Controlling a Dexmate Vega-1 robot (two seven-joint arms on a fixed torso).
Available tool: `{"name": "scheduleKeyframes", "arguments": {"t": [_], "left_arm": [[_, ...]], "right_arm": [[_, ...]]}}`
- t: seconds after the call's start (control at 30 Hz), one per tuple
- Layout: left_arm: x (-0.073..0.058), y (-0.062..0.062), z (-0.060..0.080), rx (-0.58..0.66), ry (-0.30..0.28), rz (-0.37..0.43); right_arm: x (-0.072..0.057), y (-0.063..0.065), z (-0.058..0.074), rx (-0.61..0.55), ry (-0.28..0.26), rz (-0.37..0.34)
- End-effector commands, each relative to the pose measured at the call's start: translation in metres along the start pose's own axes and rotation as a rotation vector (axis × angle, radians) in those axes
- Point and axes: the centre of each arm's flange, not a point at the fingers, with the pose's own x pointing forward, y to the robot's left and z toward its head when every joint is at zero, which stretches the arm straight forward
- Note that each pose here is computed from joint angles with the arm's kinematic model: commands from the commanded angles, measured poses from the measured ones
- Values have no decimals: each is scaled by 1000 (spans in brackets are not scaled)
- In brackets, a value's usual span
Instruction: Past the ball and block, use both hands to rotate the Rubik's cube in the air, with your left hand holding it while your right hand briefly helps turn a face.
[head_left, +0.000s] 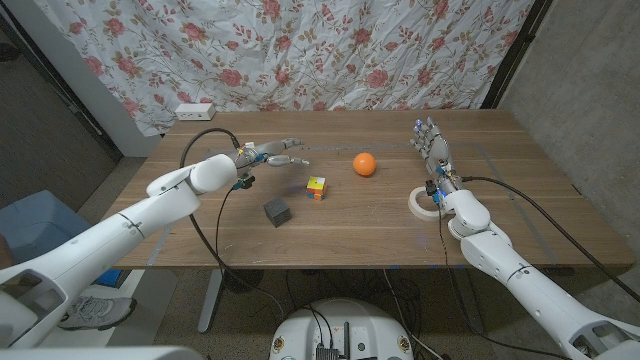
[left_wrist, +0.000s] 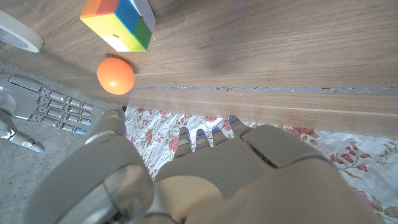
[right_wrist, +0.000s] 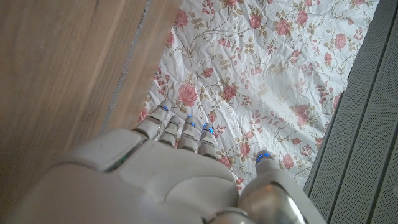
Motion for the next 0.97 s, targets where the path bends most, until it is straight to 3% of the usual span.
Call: {"name": "scheduleKeyframes", "arguments": {"t": [0.03,0.37,0.97], "left_arm": [[-3,-9,-22,-187,-21,132],[-10,-20,-41,-357,-31,249],[-4,-37,-62,-645,-100,426]], "right_arm": [[8,3,-1,18,6,8],[13,2,-1,17,24,11],[13,1,1,31,37,-3]]}}
